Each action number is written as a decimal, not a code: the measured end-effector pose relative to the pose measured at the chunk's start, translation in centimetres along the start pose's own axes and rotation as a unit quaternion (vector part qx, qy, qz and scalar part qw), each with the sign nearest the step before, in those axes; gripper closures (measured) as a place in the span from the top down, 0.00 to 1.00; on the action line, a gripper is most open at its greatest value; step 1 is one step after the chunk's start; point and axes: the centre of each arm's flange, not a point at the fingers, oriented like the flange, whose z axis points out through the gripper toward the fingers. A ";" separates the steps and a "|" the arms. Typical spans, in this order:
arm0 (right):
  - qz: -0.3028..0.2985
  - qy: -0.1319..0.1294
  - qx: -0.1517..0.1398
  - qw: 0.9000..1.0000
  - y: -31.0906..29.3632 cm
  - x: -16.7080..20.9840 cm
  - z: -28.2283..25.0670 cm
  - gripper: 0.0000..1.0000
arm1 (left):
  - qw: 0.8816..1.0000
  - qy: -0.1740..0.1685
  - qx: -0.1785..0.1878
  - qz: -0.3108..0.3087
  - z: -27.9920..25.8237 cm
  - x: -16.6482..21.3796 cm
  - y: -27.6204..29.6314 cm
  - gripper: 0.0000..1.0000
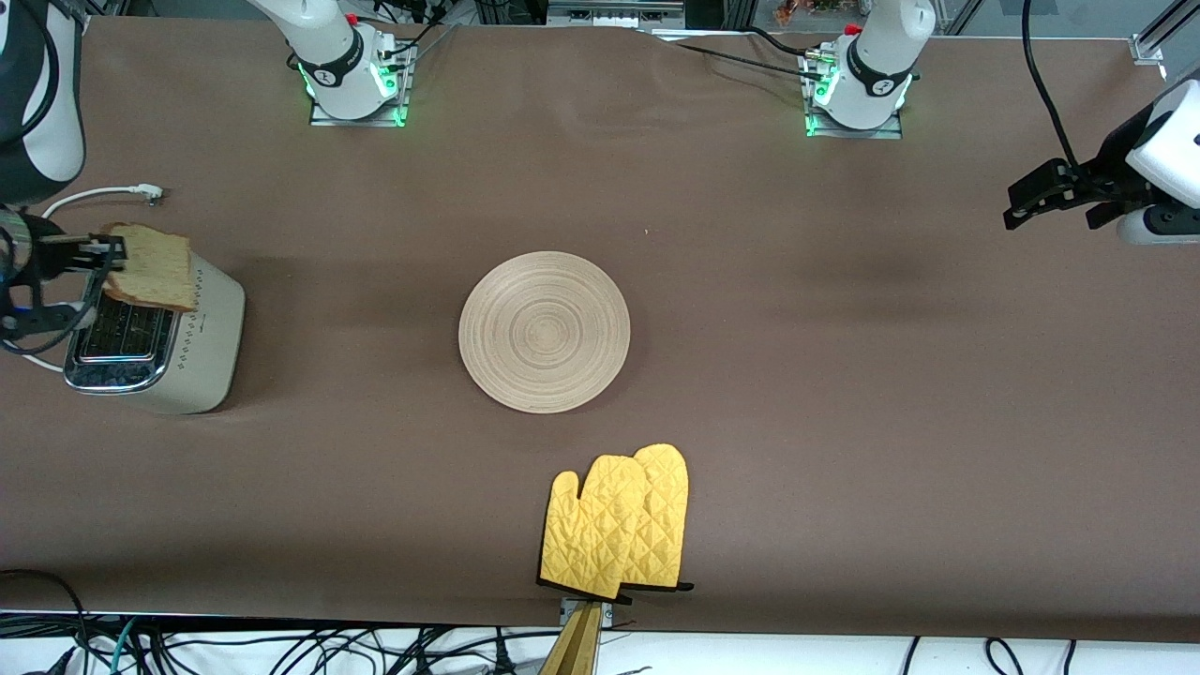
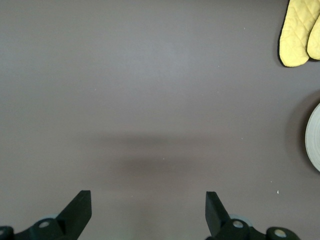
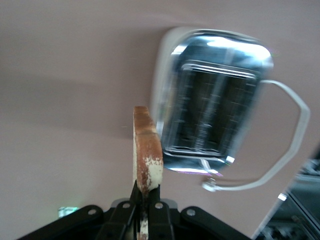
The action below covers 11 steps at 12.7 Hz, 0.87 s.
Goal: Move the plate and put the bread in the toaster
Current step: 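Lower the held bread into a toaster slot with the right gripper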
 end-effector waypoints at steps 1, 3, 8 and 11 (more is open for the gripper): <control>0.017 0.009 -0.009 1.000 1.1 0.0 -0.1 0.07 | 1.000 -0.001 0.000 -0.003 0.2 0.4 -0.4 1.00; 0.035 0.016 -0.015 0.999 3.0 0.6 1.0 0.07 | 1.000 -0.004 0.000 -0.002 0.6 0.9 -0.3 1.00; 0.050 0.000 -0.028 0.998 3.6 3.6 5.0 0.07 | 1.000 -0.008 0.001 0.002 0.5 0.8 0.1 1.00; 0.059 -0.008 -0.027 0.998 4.5 3.7 6.0 0.07 | 1.000 -0.008 0.001 -0.001 0.5 0.8 -0.2 1.00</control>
